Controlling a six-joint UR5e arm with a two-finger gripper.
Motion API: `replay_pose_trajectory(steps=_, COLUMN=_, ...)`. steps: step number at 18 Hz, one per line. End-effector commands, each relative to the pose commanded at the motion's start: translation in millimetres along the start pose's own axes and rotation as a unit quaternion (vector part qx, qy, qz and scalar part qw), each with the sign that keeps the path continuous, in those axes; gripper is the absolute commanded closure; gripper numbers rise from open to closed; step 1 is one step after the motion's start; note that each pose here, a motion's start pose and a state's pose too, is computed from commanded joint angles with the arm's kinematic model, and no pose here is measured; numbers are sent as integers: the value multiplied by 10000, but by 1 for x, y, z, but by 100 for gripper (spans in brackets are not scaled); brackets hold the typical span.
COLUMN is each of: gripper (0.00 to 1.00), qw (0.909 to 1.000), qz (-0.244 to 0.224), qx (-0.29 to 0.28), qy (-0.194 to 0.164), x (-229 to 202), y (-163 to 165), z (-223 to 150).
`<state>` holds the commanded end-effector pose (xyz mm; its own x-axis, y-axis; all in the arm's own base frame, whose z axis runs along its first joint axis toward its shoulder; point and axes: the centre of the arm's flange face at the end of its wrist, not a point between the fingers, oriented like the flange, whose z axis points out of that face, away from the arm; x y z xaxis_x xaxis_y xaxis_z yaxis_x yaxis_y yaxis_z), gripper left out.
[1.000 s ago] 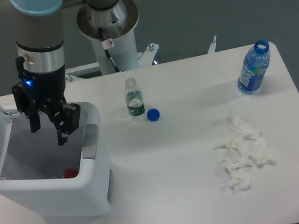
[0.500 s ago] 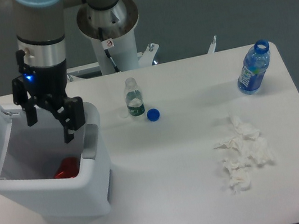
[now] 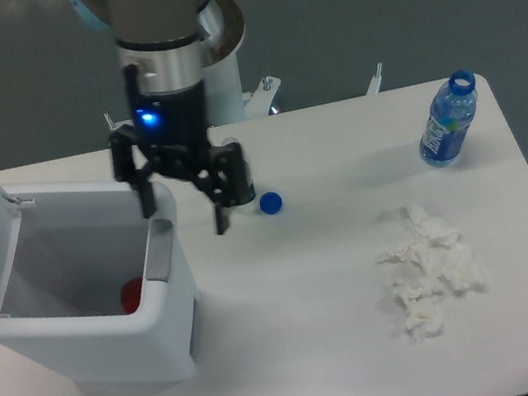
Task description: Place the cans in the trash can
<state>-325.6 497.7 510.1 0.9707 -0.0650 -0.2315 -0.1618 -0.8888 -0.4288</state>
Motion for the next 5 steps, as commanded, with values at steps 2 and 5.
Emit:
replay_pose_trajectory(steps=2, gripper=0, qw=9995, qz=303, qx=-56, qy=-40, x=-15, y=12, z=2)
replay_pose_trajectory(steps=5, gripper=0, qw=9982, qz=546, qx=-219, qy=-119, x=-28, y=22, z=5)
